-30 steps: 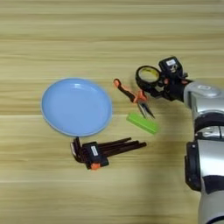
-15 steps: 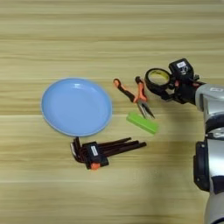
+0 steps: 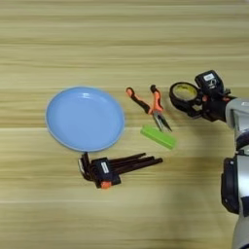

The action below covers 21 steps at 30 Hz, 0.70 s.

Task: Move the objects on the table

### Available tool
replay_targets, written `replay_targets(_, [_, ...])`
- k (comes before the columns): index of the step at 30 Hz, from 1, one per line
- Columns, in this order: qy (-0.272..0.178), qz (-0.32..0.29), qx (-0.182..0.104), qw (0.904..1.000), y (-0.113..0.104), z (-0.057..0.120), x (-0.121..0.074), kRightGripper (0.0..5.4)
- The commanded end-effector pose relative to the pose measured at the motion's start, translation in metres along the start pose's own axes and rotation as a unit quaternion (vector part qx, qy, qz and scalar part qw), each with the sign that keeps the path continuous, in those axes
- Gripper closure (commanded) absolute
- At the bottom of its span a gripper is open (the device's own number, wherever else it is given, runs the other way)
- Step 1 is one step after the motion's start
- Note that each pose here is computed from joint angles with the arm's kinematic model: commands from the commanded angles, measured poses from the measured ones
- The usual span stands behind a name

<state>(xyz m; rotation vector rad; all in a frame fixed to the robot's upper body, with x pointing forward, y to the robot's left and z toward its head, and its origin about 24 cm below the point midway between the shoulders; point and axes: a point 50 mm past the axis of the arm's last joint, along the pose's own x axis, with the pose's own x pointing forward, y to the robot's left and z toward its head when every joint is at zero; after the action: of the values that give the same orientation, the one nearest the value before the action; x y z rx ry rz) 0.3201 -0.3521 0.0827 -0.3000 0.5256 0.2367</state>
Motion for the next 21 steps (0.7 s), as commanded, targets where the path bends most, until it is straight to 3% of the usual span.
replay_targets(1, [-0.041, -0.052, -0.022, 0.9976, -0.023, 0.029, -0.015, 1.39])
replay_targets(21, [0.014, -0.032, -0.010, 0.9993, -0.004, 0.000, -0.001, 1.39])
